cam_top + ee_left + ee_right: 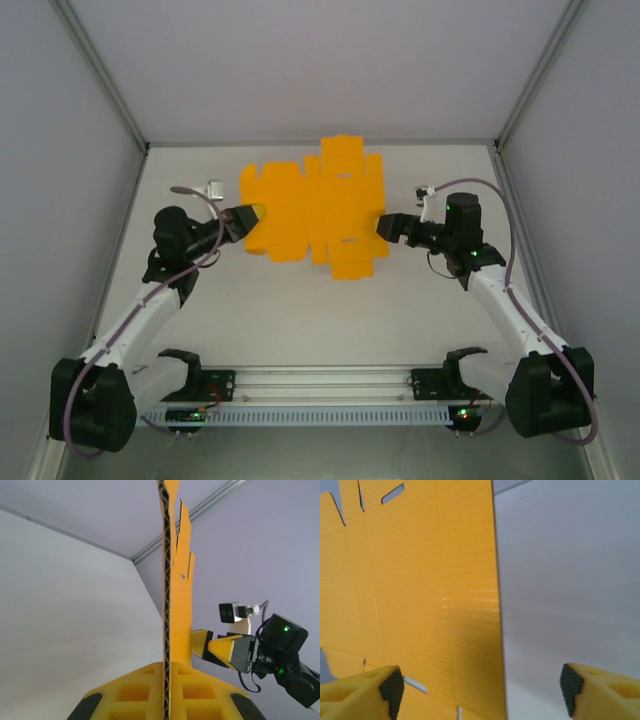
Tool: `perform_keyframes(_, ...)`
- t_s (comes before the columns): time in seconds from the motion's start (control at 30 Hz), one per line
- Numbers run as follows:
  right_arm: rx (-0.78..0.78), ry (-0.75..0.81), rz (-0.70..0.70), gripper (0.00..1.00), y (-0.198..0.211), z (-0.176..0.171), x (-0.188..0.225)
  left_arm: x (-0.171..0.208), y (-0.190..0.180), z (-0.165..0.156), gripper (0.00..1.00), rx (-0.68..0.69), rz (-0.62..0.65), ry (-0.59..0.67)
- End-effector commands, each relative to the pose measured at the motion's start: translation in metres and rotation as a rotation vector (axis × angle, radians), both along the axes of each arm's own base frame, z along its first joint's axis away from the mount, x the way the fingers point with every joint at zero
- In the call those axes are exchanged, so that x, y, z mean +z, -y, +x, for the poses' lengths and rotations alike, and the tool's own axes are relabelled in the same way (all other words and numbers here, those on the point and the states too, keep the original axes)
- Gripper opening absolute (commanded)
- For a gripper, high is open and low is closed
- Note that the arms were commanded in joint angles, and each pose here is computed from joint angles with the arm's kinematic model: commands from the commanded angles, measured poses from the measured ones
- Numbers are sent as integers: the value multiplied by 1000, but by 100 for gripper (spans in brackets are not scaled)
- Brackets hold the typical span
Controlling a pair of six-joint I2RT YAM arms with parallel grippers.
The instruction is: Assemble paper box
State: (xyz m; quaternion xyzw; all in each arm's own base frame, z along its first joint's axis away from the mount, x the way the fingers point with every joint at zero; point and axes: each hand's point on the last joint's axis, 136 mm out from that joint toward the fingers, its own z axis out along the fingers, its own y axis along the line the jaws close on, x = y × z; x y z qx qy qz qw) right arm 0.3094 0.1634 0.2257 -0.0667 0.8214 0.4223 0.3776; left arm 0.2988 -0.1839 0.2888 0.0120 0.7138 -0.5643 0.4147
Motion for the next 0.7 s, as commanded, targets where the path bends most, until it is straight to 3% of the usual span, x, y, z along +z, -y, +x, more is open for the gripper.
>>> perform_keyframes(0.0,120,8,74,73,-16,-11,10,19,1,-10,0,-28,-42,48)
perform_keyframes(0.1,143,-3,112,59,-18,-10,11,23,-1,-12,0,-18,-46,66)
perform_keyframes(0.23,200,39,150,57,-24,-13,21,27,-1,-15,0,-24,-49,80)
perform_keyframes(0.47,238,71,165,33,-27,-16,30,22,-5,-12,0,5,-40,73)
perform_keyframes(0.57,247,97,157,17,-27,-17,32,17,-7,-9,0,26,-27,64)
perform_keyframes(0.63,246,119,147,0,-26,-17,34,11,-9,-6,0,46,-6,50)
perform_keyframes(0.67,243,124,139,0,-26,-17,34,6,-11,-4,8,61,14,36)
